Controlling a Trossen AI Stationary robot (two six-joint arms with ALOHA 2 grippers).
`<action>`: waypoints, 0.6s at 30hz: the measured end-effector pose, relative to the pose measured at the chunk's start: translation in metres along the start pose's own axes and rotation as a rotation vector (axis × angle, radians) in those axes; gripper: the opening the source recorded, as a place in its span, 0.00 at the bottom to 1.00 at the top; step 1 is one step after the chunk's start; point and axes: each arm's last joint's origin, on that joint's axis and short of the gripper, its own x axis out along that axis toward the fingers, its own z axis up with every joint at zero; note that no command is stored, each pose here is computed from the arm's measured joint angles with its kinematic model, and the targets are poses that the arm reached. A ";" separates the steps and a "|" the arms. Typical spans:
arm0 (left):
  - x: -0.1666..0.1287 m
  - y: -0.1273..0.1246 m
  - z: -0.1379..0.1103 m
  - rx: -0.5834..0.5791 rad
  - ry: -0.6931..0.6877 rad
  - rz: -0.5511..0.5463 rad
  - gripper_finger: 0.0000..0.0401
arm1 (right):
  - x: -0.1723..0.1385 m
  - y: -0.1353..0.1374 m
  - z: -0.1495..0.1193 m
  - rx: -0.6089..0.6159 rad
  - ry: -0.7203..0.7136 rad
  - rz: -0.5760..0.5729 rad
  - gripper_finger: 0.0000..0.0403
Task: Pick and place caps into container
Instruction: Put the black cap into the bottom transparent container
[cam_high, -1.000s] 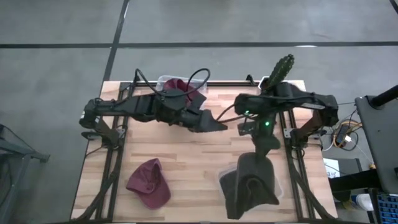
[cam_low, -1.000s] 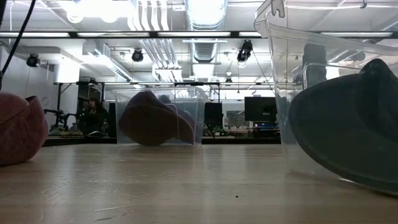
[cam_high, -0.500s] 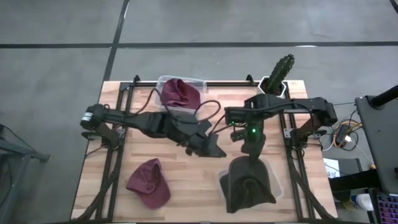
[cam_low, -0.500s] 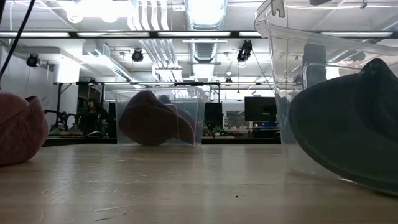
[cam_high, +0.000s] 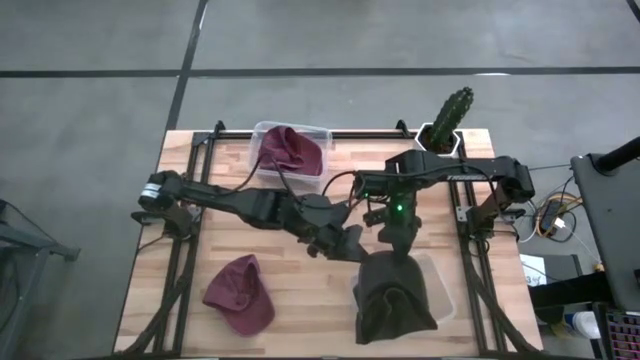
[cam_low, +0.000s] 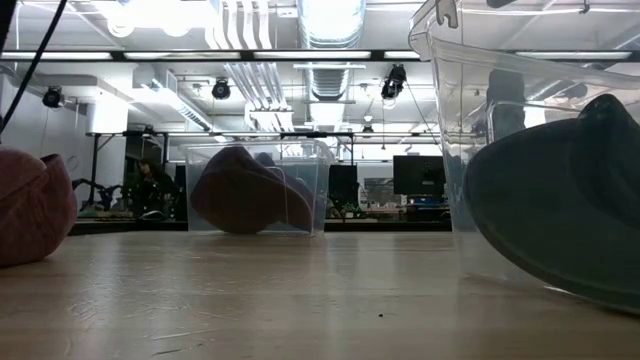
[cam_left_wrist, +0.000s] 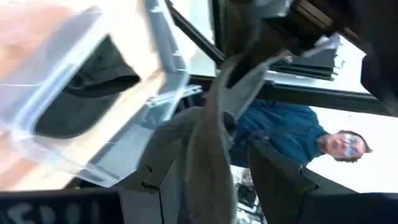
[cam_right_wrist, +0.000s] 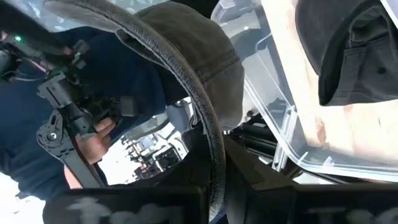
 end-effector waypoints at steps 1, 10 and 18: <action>0.001 -0.001 0.000 0.002 0.006 -0.011 0.43 | -0.001 0.000 0.000 0.000 -0.004 0.002 0.03; 0.006 0.002 0.001 0.021 0.064 -0.013 0.38 | -0.006 -0.001 0.002 0.000 -0.008 0.030 0.03; 0.011 0.006 0.003 -0.002 0.097 -0.002 0.05 | -0.009 0.005 -0.001 -0.039 -0.006 0.049 0.03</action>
